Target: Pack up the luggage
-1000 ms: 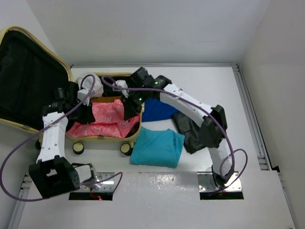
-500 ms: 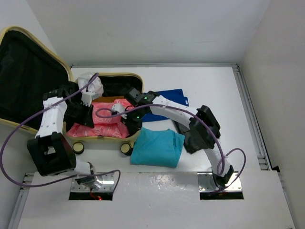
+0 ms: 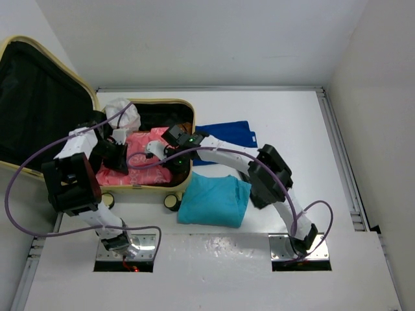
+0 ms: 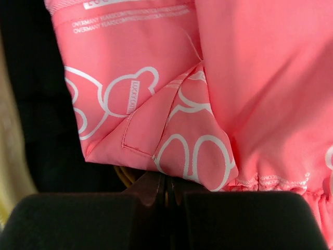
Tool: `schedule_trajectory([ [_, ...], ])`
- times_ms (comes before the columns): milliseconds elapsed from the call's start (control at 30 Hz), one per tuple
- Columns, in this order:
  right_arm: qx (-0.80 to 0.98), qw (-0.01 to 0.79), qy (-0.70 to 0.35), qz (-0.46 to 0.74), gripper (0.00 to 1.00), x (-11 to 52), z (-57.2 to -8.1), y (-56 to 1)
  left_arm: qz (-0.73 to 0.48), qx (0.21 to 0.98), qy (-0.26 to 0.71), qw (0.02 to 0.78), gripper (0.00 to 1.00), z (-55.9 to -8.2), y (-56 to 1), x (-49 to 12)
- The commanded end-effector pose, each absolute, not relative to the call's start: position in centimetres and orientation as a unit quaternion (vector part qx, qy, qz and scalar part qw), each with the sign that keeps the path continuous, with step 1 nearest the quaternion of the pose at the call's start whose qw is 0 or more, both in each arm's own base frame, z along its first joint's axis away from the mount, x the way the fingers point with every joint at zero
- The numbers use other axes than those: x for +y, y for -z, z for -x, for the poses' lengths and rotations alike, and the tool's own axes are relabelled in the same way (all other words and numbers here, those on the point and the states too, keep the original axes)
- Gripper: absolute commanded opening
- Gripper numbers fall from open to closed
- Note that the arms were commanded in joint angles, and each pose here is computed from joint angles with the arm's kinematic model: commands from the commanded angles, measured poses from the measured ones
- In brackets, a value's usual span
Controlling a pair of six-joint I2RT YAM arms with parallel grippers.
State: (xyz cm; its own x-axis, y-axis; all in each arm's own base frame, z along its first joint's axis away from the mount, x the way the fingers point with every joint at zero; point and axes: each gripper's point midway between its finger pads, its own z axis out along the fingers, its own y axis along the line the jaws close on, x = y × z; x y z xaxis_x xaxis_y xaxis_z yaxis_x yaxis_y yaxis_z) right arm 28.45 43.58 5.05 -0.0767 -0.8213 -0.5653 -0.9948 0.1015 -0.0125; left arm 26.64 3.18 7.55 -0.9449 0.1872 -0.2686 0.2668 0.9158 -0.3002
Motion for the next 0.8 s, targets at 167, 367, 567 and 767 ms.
schedule_trajectory([
  [167, 0.709, 0.266, -0.14, 0.638, 0.0, 42.2, -32.5, -4.8, -0.092, 0.972, 0.129, 0.171, 0.15, -30.4, -5.9, 5.0],
  [367, 0.713, 0.307, -0.214, 0.592, 0.11, 41.2, -32.0, -12.4, -0.183, 0.914, 0.152, 0.328, 0.59, -32.3, -14.5, 2.4],
  [567, 0.749, 0.322, -0.283, 0.505, 0.6, 38.5, -32.0, -21.6, -0.225, 0.838, 0.139, 0.476, 0.82, -35.3, -26.5, 1.1],
  [767, 0.828, 0.313, -0.319, 0.337, 0.79, 31.4, -32.5, -24.2, -0.379, 0.773, 0.139, 0.49, 0.87, -34.9, -29.8, -4.9],
])
